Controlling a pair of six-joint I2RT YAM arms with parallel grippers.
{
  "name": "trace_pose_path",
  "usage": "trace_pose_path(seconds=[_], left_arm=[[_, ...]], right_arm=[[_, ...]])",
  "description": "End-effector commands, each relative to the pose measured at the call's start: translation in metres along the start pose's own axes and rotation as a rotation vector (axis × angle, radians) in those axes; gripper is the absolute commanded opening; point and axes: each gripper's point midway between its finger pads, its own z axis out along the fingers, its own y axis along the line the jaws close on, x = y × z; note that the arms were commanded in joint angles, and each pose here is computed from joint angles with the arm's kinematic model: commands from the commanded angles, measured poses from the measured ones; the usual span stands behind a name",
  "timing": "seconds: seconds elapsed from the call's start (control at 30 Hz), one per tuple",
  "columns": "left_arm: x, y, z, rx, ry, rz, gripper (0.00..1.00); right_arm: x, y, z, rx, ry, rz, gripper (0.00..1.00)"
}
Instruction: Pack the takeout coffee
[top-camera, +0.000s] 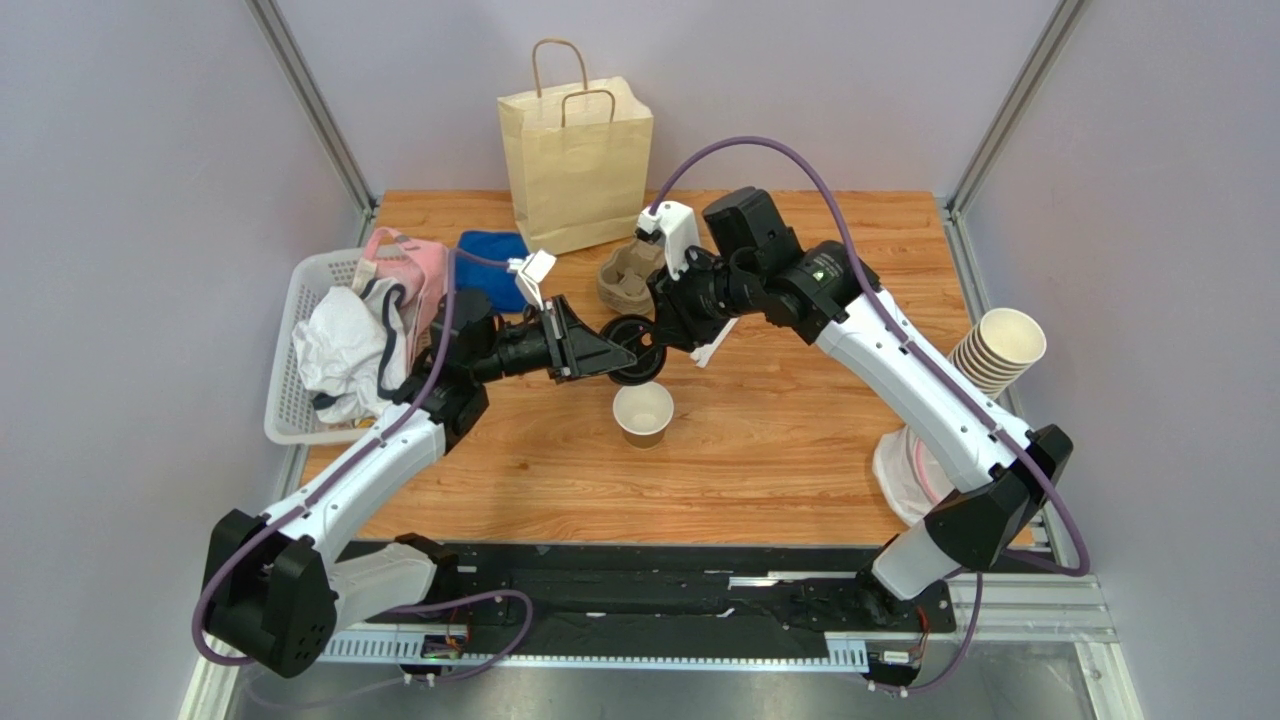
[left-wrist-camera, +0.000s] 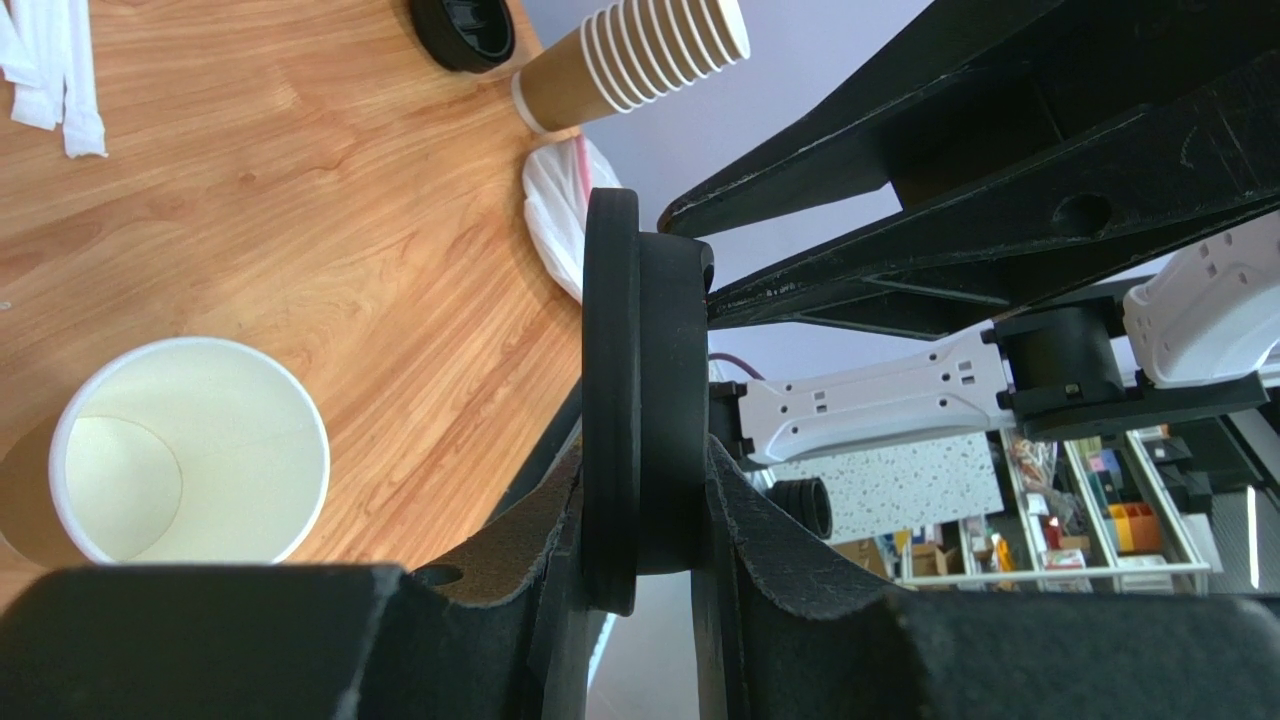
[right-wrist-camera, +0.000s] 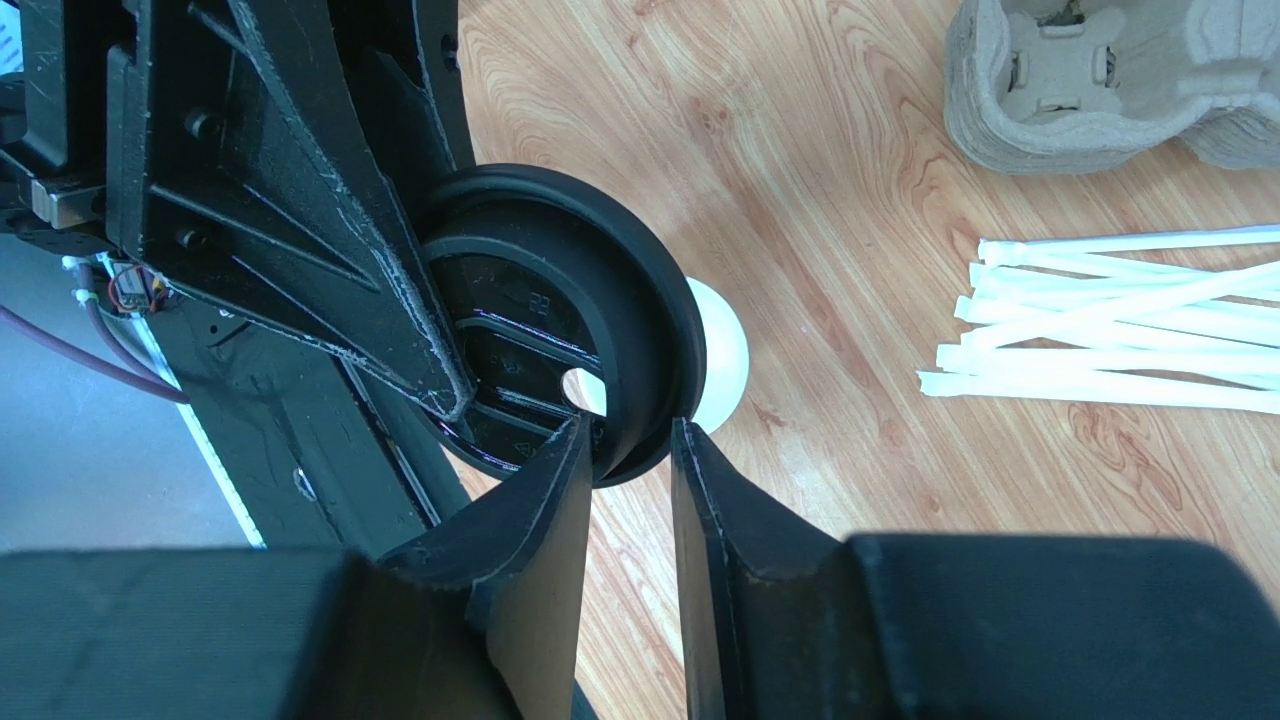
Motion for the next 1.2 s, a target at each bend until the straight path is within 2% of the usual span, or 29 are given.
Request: trace_pose_path(seconds=[0.0,0.37,0.47,0.5,0.53,0.57,0.6,0.63,0.67,0.7,0.77,0.87,0.9,0.97,1.0,1.17], left_arm=[[-0.008,-0.012,-0.002,0.043,-0.025,0.035,0.00],[-0.006,-0.013,-0.003,0.046,-0.027,0.023,0.00],[-0.005,-0.012,-0.004,0.044,-0.029,0.022,0.00],[-0.005,-0.011,-0.004,0.037,-0.028,0.020,0.00],[-0.004,-0.010,-0.004,0.031,-0.028,0.017,0.00],[-0.004,-0.009,-0.004,0.025,-0.026,0.015,0.04],[-0.003,-0.008,-0.006,0.015,-0.021,0.024,0.23],[-0.004,-0.007,-0.007,0.007,-0.021,0.026,0.34],[-0.002,-0.003,-0.009,-0.008,-0.012,0.019,0.52],[-0.002,-0.006,-0.012,-0.007,-0.007,0.042,0.63],[-0.003,0.002,-0.019,-0.034,-0.001,0.040,0.71],[-0.002,0.006,-0.032,-0.054,0.024,0.067,0.77],[-0.004,0.001,-0.039,-0.053,0.022,0.136,0.77],[-0.002,0.004,-0.050,-0.087,0.029,0.154,0.79],[-0.009,0.003,-0.059,-0.097,0.004,0.210,0.79],[-0.020,0.010,-0.087,-0.182,-0.026,0.271,0.82]], right_arm=[[-0.023,-0.004,-0.003,0.034,-0.070,-0.013,0.29],[-0.023,-0.005,0.005,0.056,-0.060,-0.023,0.22],[-0.023,-0.006,0.006,0.073,-0.055,-0.034,0.09],[-0.023,-0.007,0.006,0.083,-0.056,-0.035,0.00],[-0.023,-0.008,0.006,0.086,-0.054,-0.038,0.00],[-0.022,-0.008,0.005,0.089,-0.054,-0.039,0.00],[-0.022,-0.009,0.004,0.096,-0.055,-0.045,0.00],[-0.022,-0.010,0.001,0.100,-0.056,-0.050,0.00],[-0.020,-0.011,0.000,0.107,-0.048,-0.067,0.00],[-0.020,-0.014,-0.002,0.123,-0.047,-0.072,0.00],[-0.017,-0.015,-0.005,0.138,-0.045,-0.081,0.00],[-0.014,-0.021,-0.009,0.164,-0.041,-0.086,0.00],[-0.011,-0.021,-0.009,0.170,-0.034,-0.088,0.00],[-0.008,-0.023,-0.012,0.178,-0.027,-0.092,0.00],[-0.004,-0.025,-0.011,0.184,-0.016,-0.097,0.00],[0.018,-0.025,0.000,0.159,0.077,-0.102,0.00]])
